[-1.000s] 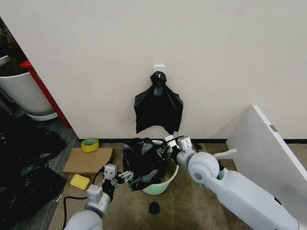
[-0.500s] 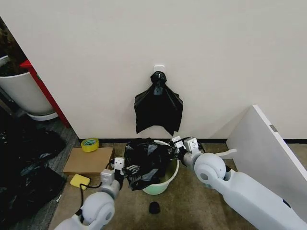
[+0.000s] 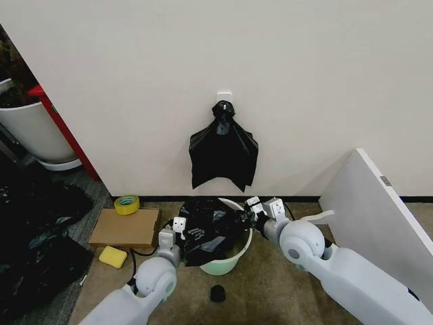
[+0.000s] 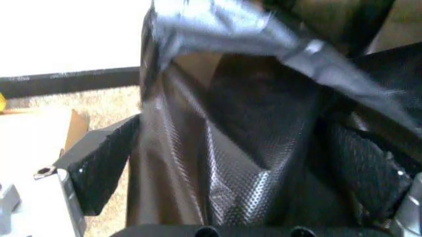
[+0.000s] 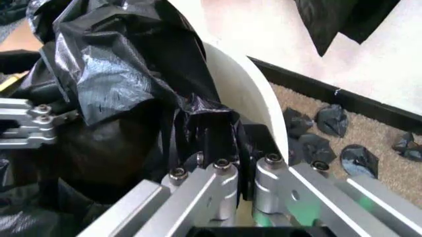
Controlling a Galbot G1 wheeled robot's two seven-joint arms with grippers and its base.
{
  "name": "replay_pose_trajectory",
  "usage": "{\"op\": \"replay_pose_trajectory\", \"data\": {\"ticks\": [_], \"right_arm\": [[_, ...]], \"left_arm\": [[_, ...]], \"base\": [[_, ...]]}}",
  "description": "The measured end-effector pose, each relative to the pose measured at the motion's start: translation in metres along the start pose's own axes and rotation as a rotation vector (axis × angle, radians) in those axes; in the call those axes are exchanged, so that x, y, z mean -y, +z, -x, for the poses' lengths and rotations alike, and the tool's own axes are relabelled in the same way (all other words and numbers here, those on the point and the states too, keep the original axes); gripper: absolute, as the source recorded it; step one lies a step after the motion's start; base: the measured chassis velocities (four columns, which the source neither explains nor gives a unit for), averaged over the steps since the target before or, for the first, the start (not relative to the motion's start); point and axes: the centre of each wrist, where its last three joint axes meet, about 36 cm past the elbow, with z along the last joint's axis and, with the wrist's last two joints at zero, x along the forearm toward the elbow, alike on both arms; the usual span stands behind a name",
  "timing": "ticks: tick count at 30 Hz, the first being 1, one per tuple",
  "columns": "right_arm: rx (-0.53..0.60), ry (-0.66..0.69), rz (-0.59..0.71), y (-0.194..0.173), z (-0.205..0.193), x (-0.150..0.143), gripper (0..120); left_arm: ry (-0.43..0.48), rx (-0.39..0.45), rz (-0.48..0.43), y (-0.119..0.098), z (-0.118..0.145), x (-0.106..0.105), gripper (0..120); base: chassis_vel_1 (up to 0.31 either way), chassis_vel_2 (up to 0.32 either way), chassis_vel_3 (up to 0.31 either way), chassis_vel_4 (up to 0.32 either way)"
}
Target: Place the garbage bag over the trash bin.
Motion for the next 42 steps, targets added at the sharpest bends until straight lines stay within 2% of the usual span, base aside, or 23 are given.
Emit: {"op": "replay_pose_trajectory", "data": {"ticks": [4,7,12,15,16,20,24,25,28,33,37,42], "right_arm": [[-0.001,0.0,0.002,0.001,0.0,0.0,0],[0.001,-0.001,0.003,0.0,0.0,0.0,0],[0.0,-0.004,0.007,0.001,0.001,-0.002,0],[0.0,-0.005,0.007,0.002,0.001,-0.002,0],[-0.001,-0.005,0.008,0.002,0.001,-0.002,0],[-0.001,-0.002,0.009,0.003,0.0,-0.001,0],[0.0,0.0,0.009,0.003,-0.001,0.001,0],[0.0,-0.001,0.01,0.004,-0.002,0.0,0],[-0.001,-0.004,0.011,0.005,-0.003,-0.001,0],[0.002,-0.003,0.012,0.009,-0.007,-0.002,0],[0.021,0.006,-0.006,0.015,-0.014,-0.004,0],[0.147,0.022,-0.102,0.025,-0.031,-0.003,0]], "left_arm": [[-0.008,-0.089,-0.048,-0.013,0.015,0.006,97],[-0.01,-0.119,-0.064,-0.018,0.019,0.008,94],[-0.025,-0.216,-0.068,-0.026,0.027,0.011,72],[-0.03,-0.232,-0.069,-0.026,0.027,0.012,67],[-0.033,-0.243,-0.071,-0.026,0.028,0.012,60],[-0.05,-0.274,-0.07,-0.026,0.029,0.011,44],[-0.062,-0.288,-0.075,-0.027,0.03,0.01,33],[-0.067,-0.297,-0.085,-0.029,0.03,0.01,25],[-0.069,-0.306,-0.103,-0.031,0.03,0.01,15],[-0.076,-0.303,-0.131,-0.031,0.029,0.008,4],[-0.088,-0.286,-0.154,-0.031,0.025,0.004,3],[-0.097,-0.252,-0.158,-0.033,0.008,-0.006,3]], "base": [[0.0,0.0,0.0,0.0],[0.0,0.0,0.0,0.0],[0.0,0.0,0.0,0.0],[0.0,0.0,0.0,0.0],[0.0,0.0,0.0,0.0],[0.0,0.0,0.0,0.0],[0.0,0.0,0.0,0.0],[0.0,0.0,0.0,0.0],[0.0,0.0,0.0,0.0],[0.0,0.0,0.0,0.0],[0.0,0.0,0.0,0.0],[0.0,0.0,0.0,0.0]]}}
